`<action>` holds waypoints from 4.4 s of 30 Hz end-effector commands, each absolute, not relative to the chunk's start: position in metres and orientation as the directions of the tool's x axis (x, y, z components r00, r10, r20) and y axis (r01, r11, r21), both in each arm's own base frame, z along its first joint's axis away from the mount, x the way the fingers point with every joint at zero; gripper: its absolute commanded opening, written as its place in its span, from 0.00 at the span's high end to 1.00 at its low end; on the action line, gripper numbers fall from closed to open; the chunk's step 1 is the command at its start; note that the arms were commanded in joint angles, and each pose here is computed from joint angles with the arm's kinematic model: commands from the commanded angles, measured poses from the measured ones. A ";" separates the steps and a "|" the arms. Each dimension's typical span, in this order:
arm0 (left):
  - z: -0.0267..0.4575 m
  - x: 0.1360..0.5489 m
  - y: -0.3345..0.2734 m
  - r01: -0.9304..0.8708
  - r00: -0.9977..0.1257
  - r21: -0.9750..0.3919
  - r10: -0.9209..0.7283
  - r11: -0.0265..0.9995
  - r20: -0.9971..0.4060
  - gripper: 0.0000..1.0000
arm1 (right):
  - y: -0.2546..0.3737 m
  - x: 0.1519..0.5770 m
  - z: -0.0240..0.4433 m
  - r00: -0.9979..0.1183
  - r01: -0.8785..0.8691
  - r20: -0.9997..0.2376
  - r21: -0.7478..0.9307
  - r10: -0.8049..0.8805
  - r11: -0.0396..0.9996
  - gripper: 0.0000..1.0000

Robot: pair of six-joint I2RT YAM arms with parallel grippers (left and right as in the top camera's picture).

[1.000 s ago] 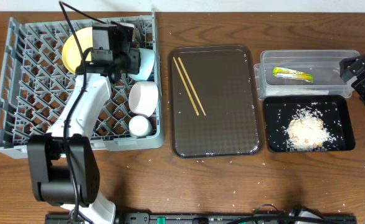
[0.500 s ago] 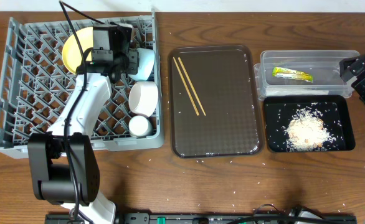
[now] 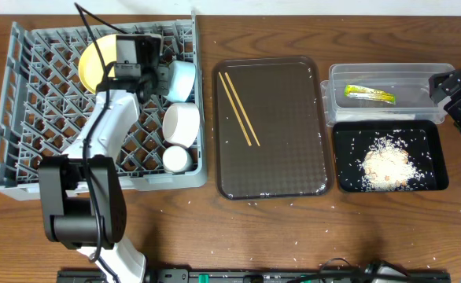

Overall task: Sort waste into correct bins and load items into the dishwasher
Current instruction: 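Lower the yellow plate upright into the rack slots and adjust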

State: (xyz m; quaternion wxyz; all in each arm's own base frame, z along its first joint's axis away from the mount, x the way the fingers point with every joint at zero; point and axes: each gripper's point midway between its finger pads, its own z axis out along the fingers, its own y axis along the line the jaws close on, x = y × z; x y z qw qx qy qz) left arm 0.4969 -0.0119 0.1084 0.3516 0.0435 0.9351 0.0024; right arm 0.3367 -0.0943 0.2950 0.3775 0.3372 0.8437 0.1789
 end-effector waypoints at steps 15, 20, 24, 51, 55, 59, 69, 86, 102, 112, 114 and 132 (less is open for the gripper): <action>0.144 0.495 0.002 0.015 -0.705 0.001 0.012 1.000 -0.709 0.93 | -0.096 0.337 0.300 -0.480 0.430 -0.522 0.561 0.705 0.707 0.01; 0.163 0.494 0.005 -0.025 -0.676 -0.014 -0.027 1.000 -0.737 0.92 | -0.096 0.337 0.300 -0.480 0.430 -0.522 0.561 0.705 0.707 0.01; 0.145 0.494 0.018 -0.077 -0.704 0.039 -0.027 0.996 -0.710 0.92 | -0.096 0.338 0.300 -0.480 0.430 -0.522 0.561 0.705 0.707 0.01; 0.082 0.481 0.018 -0.070 -0.815 0.050 -0.028 0.996 -0.578 0.92 | -0.096 0.337 0.300 -0.480 0.430 -0.522 0.561 0.705 0.707 0.01; 0.077 0.477 0.018 -0.069 -0.830 0.051 -0.029 0.996 -0.558 0.92 | -0.096 0.338 0.300 -0.480 0.430 -0.522 0.561 0.705 0.707 0.01; 0.074 0.473 0.018 -0.068 -0.841 0.052 -0.029 0.996 -0.541 0.92 | -0.096 0.337 0.300 -0.480 0.430 -0.522 0.561 0.705 0.707 0.01; 0.068 0.463 0.016 -0.062 -0.867 0.055 -0.027 0.997 -0.498 0.92 | -0.096 0.338 0.300 -0.480 0.430 -0.522 0.561 0.705 0.707 0.01; 0.216 0.448 -0.087 0.137 -0.660 0.012 0.101 0.991 -0.744 0.55 | -0.096 0.338 0.300 -0.480 0.430 -0.522 0.561 0.705 0.707 0.01; 0.201 0.480 -0.034 -0.056 -0.640 0.017 -0.023 0.998 -0.768 0.73 | -0.096 0.338 0.300 -0.480 0.430 -0.522 0.561 0.705 0.707 0.01; 0.149 0.504 0.010 -0.147 -0.676 0.029 -0.079 0.989 -0.732 0.92 | -0.096 0.338 0.300 -0.480 0.430 -0.522 0.561 0.705 0.707 0.01; 0.149 0.505 0.016 -0.148 -0.677 0.040 -0.072 0.988 -0.733 0.92 | -0.096 0.338 0.300 -0.480 0.430 -0.522 0.561 0.705 0.707 0.01; 0.091 0.499 0.019 -0.148 -0.774 0.062 -0.076 0.987 -0.629 0.92 | -0.096 0.338 0.300 -0.480 0.430 -0.522 0.561 0.705 0.707 0.01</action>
